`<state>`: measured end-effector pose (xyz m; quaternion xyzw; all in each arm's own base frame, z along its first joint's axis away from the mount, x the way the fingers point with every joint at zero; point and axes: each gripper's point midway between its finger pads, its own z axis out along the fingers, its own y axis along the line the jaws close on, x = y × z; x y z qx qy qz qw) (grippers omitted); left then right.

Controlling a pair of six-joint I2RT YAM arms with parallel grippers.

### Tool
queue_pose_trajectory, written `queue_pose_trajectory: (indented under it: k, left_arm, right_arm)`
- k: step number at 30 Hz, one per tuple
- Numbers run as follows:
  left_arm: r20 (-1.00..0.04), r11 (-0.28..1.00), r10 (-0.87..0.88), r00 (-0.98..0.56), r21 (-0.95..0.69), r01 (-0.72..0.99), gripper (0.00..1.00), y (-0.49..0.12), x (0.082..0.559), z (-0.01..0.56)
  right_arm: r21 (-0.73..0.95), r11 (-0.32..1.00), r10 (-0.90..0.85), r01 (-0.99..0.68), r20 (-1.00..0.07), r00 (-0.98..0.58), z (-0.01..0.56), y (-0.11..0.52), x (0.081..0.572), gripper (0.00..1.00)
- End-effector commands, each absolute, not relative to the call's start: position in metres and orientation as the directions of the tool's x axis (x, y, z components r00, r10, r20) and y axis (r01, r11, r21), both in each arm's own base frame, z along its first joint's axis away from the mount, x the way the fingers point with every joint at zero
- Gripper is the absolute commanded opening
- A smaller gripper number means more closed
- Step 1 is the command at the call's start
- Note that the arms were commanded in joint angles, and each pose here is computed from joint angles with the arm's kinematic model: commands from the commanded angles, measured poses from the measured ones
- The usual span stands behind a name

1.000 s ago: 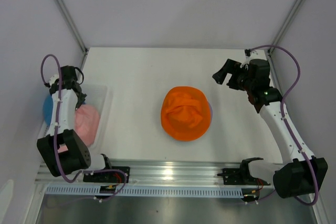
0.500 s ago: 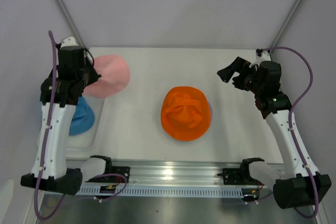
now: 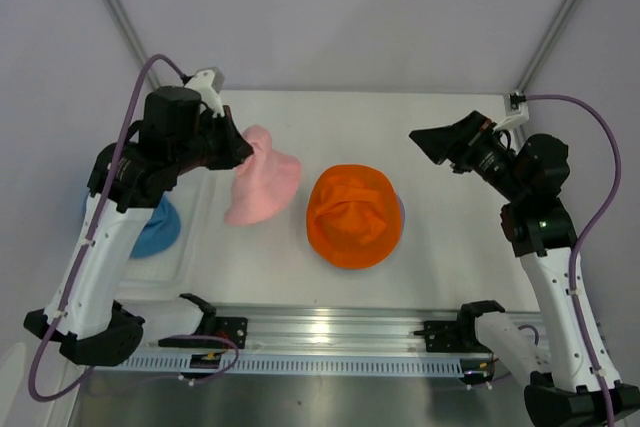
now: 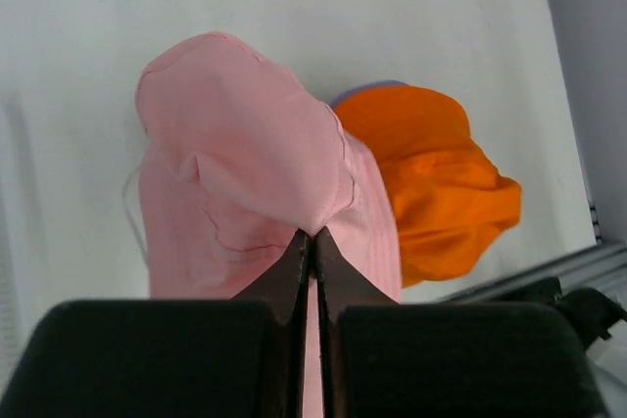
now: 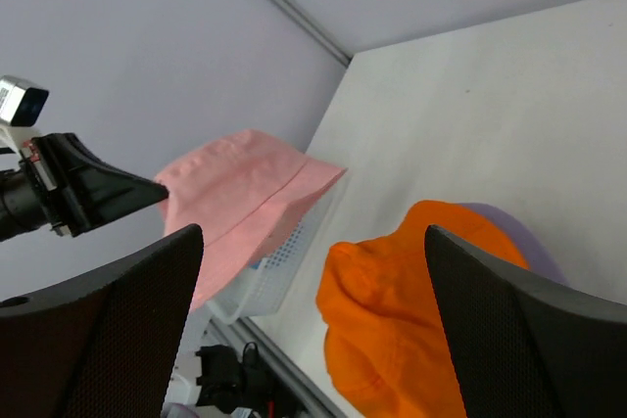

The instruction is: Stack the hats

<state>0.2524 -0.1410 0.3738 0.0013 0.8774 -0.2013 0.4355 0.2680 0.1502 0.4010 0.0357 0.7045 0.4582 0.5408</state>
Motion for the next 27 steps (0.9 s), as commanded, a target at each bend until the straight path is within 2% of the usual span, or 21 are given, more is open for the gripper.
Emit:
queue_pose_trajectory:
  k: [1, 4, 12, 14, 21, 27]
  left_arm:
    - [-0.787, 0.867, -0.179, -0.59, -0.41, 0.284, 0.01, -0.173, 0.248, 0.398]
    - [-0.788, 0.861, -0.181, -0.589, -0.416, 0.293, 0.01, -0.189, 0.251, 0.4]
    - [-0.805, 0.802, -0.189, -0.562, -0.457, 0.384, 0.01, -0.229, 0.252, 0.429]
    - [-0.803, 0.787, -0.175, -0.57, -0.462, 0.409, 0.01, -0.243, 0.25, 0.43]
    - [-0.793, 0.772, -0.103, -0.601, -0.445, 0.455, 0.01, -0.281, 0.242, 0.413]
    - [-0.793, 0.749, -0.079, -0.604, -0.446, 0.489, 0.01, -0.302, 0.234, 0.416]
  right_arm:
    - [0.715, 0.491, 0.554, -0.498, -0.697, -0.455, 0.415, 0.167, 0.251, 0.98]
    - [0.756, 0.451, 0.564, -0.475, -0.654, -0.504, 0.408, 0.175, 0.242, 0.98]
    - [0.917, 0.306, 0.677, -0.256, -0.399, -0.619, 0.374, 0.178, 0.238, 1.0]
    - [0.932, 0.277, 0.695, -0.234, -0.362, -0.621, 0.373, 0.179, 0.239, 0.98]
    - [0.953, 0.233, 0.716, -0.194, -0.303, -0.628, 0.38, 0.184, 0.242, 0.94]
    - [0.96, 0.242, 0.69, -0.144, -0.274, -0.67, 0.361, 0.193, 0.239, 0.91]
